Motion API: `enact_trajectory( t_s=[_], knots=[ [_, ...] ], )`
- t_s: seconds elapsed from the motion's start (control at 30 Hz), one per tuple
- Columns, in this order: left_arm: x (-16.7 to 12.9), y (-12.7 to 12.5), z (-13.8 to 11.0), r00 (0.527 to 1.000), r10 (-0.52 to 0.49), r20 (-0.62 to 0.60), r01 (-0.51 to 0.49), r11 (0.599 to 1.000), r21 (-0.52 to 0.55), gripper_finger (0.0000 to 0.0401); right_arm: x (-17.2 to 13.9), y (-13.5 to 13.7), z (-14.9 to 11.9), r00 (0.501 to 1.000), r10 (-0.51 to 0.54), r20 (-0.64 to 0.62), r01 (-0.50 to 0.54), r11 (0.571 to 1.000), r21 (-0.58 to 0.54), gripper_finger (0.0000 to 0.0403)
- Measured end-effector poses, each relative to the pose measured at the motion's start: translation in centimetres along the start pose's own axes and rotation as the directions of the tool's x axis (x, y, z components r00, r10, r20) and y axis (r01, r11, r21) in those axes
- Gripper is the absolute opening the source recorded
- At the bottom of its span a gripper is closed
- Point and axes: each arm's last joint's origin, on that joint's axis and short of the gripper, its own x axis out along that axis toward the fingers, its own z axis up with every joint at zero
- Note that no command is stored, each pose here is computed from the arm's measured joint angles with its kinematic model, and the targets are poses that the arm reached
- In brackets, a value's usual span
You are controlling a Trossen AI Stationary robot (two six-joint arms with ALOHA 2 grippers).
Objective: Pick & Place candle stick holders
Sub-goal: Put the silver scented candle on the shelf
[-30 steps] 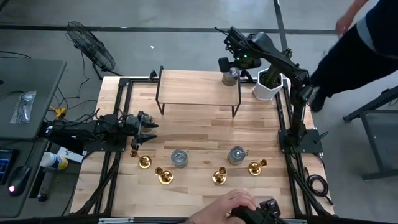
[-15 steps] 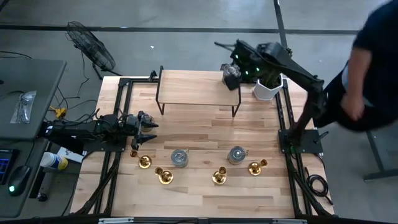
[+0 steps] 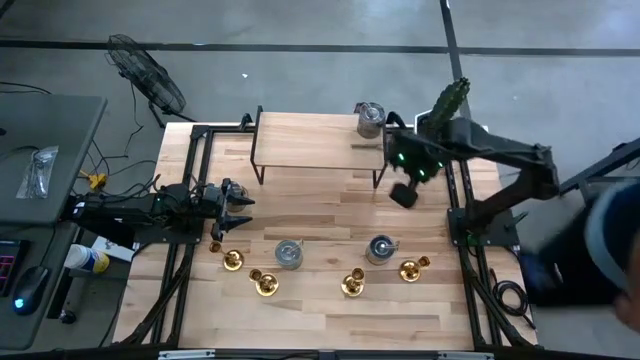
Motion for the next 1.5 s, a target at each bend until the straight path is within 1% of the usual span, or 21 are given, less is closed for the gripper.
enact_trajectory(
  t_s=[0.17, 0.3, 0.37, 0.47, 0.6, 0.67, 0.83, 0.9, 1.03, 1.13, 1.33, 1.5],
  knots=[
    [0.0, 0.0, 0.0, 1.000, 0.000, 0.000, 0.000, 1.000, 0.000, 0.0243, 0.9, 1.5, -3.5, 0.999, 0.010, -0.046, -0.019, 0.982, -0.186, 0.0385],
    [0.0, 0.0, 0.0, 1.000, 0.000, 0.000, 0.000, 1.000, 0.000, 0.0243, 2.3, 2.8, -5.3, 0.998, 0.027, -0.054, -0.043, 0.943, -0.329, 0.0385],
    [0.0, 0.0, 0.0, 1.000, 0.000, 0.000, 0.000, 1.000, 0.000, 0.0243, 3.4, 3.6, -5.9, 0.998, 0.037, -0.057, -0.056, 0.917, -0.396, 0.0385],
    [0.0, 0.0, 0.0, 1.000, 0.000, 0.000, 0.000, 1.000, 0.000, 0.0243, 5.2, 4.5, -6.5, 0.997, 0.055, -0.055, -0.074, 0.883, -0.464, 0.0385],
    [0.0, 0.0, 0.0, 1.000, 0.000, 0.000, 0.000, 1.000, 0.000, 0.0243, 7.7, 5.9, -6.8, 0.993, 0.115, -0.006, -0.100, 0.842, -0.531, 0.0385],
    [0.0, 0.0, 0.0, 1.000, 0.000, 0.000, 0.000, 1.000, 0.000, 0.0243, 9.0, 6.5, -6.9, 0.990, 0.141, 0.018, -0.108, 0.828, -0.550, 0.0385],
    [0.0, 0.0, 0.0, 1.000, 0.000, 0.000, 0.000, 1.000, 0.000, 0.0243, 11.2, 7.2, -7.2, 0.985, 0.167, 0.034, -0.119, 0.815, -0.567, 0.0385],
    [0.0, 0.0, 0.0, 1.000, 0.000, 0.000, 0.000, 1.000, 0.000, 0.0243, 11.8, 7.3, -7.1, 0.987, 0.158, 0.033, -0.109, 0.804, -0.585, 0.0385],
    [0.0, 0.0, 0.0, 1.000, 0.000, 0.000, 0.000, 1.000, 0.000, 0.0243, 12.7, 7.6, -6.8, 0.993, 0.110, 0.051, -0.057, 0.793, -0.606, 0.0385],
    [0.0, 0.0, 0.0, 1.000, 0.000, 0.000, 0.000, 1.000, 0.000, 0.0243, 13.5, 8.0, -6.5, 0.994, 0.099, 0.043, -0.050, 0.775, -0.630, 0.0385],
    [0.0, 0.0, 0.0, 1.000, 0.000, 0.000, 0.000, 1.000, 0.000, 0.0243, 14.7, 8.6, -6.3, 0.995, 0.095, 0.016, -0.064, 0.775, -0.628, 0.0385],
    [0.0, 0.0, 0.0, 1.000, 0.000, 0.000, 0.000, 1.000, 0.000, 0.0243, 15.0, 8.8, -6.3, 0.994, 0.107, -0.004, -0.086, 0.775, -0.626, 0.0385]
  ],
)
